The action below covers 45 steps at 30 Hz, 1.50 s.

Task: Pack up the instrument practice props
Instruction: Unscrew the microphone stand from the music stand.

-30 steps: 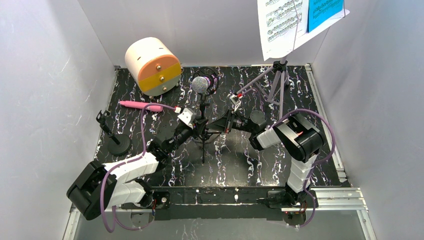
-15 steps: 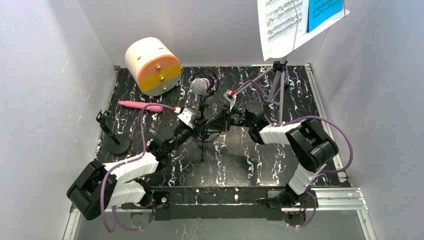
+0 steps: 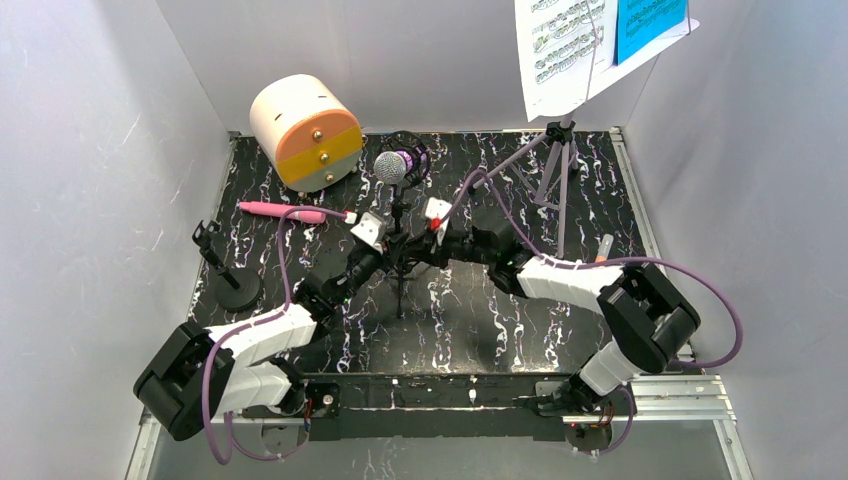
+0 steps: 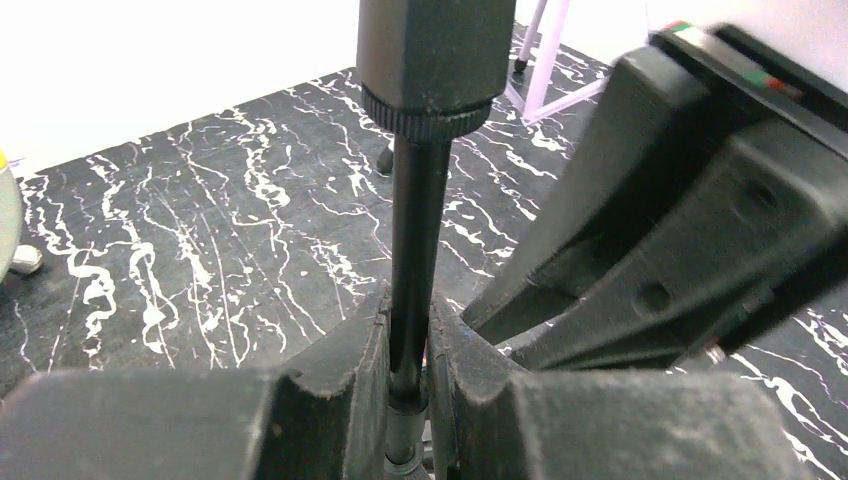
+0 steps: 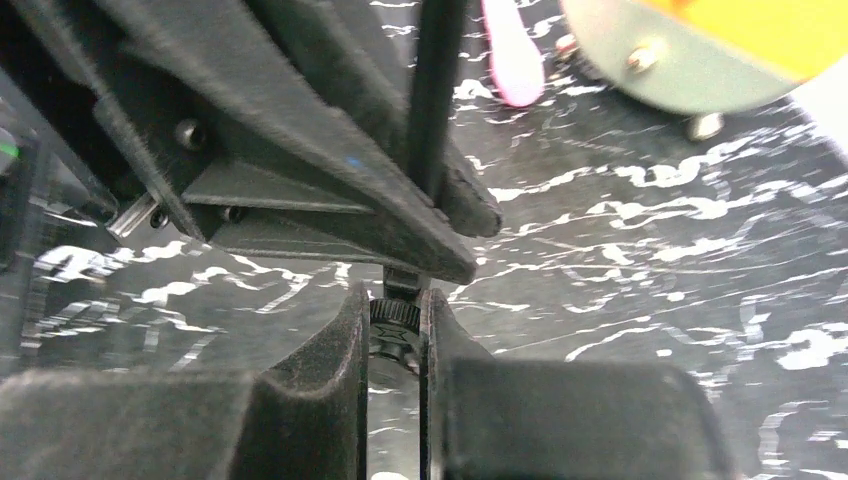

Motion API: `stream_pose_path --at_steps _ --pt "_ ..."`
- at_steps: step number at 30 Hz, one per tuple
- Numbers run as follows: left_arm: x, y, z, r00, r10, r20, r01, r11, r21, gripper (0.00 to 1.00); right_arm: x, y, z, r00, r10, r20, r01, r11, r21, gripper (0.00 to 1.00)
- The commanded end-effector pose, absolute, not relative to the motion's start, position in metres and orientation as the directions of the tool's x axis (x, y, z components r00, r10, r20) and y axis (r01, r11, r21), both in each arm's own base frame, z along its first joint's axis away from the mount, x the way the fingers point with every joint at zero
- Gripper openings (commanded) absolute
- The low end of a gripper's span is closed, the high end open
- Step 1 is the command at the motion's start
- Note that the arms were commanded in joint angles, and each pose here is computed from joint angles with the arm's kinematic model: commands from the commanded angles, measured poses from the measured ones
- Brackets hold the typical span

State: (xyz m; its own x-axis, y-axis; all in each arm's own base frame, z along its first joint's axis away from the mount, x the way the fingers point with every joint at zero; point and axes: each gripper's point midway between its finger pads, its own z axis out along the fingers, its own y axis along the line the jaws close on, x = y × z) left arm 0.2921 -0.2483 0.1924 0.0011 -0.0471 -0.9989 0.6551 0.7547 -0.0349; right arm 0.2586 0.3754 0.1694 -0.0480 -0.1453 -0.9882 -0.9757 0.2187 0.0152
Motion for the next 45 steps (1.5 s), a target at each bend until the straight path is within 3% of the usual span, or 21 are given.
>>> stream_pose_path --at_steps 1,5,9,15,19,22,27,34,38,45 --pt "0.275 -0.264 0.188 -0.033 -0.061 -0.998 0.722 0.688 -0.066 0.0 0.287 0.351 0.117 0.269 -0.469 -0.841 -0.857 0.282 -0.431 0.01" --pt "0.276 -0.262 0.188 -0.032 -0.061 -0.998 0.717 0.694 -0.066 0.0 0.285 0.35 0.11 0.497 -0.583 -0.642 -0.71 0.152 -0.688 0.01" --pt "0.276 -0.261 0.188 -0.032 -0.061 -0.998 0.712 0.699 -0.066 0.0 0.288 0.349 0.109 0.614 -0.669 -0.419 -0.539 0.032 -0.842 0.01" --pt "0.278 -0.259 0.187 -0.033 -0.062 -0.998 0.701 0.71 -0.068 0.0 0.295 0.344 0.117 0.664 -0.747 -0.034 -0.21 -0.142 -0.967 0.01" --pt "0.279 -0.259 0.185 -0.039 -0.061 -0.997 0.696 0.715 -0.071 0.0 0.297 0.342 0.129 0.643 -0.76 0.094 -0.031 -0.149 -0.988 0.01" --pt "0.28 -0.258 0.185 -0.037 -0.06 -0.998 0.691 0.719 -0.068 0.0 0.299 0.345 0.127 0.625 -0.78 0.036 -0.055 -0.09 -0.994 0.01" --pt "0.281 -0.256 0.185 -0.032 -0.056 -0.998 0.685 0.726 -0.063 0.0 0.296 0.354 0.123 0.609 -0.769 -0.193 -0.22 0.07 -0.973 0.04" --pt "0.28 -0.257 0.184 -0.031 -0.049 -0.998 0.689 0.722 -0.057 0.0 0.288 0.358 0.123 0.544 -0.713 -0.443 -0.392 0.25 -0.885 0.44" --pt "0.281 -0.256 0.183 -0.029 -0.046 -0.999 0.688 0.724 -0.053 0.0 0.282 0.357 0.117 0.459 -0.66 -0.594 -0.512 0.35 -0.785 0.61" --pt "0.28 -0.257 0.184 -0.026 -0.045 -0.999 0.692 0.72 -0.05 0.0 0.261 0.363 0.113 0.253 -0.458 -0.852 -0.738 0.478 -0.476 0.71"
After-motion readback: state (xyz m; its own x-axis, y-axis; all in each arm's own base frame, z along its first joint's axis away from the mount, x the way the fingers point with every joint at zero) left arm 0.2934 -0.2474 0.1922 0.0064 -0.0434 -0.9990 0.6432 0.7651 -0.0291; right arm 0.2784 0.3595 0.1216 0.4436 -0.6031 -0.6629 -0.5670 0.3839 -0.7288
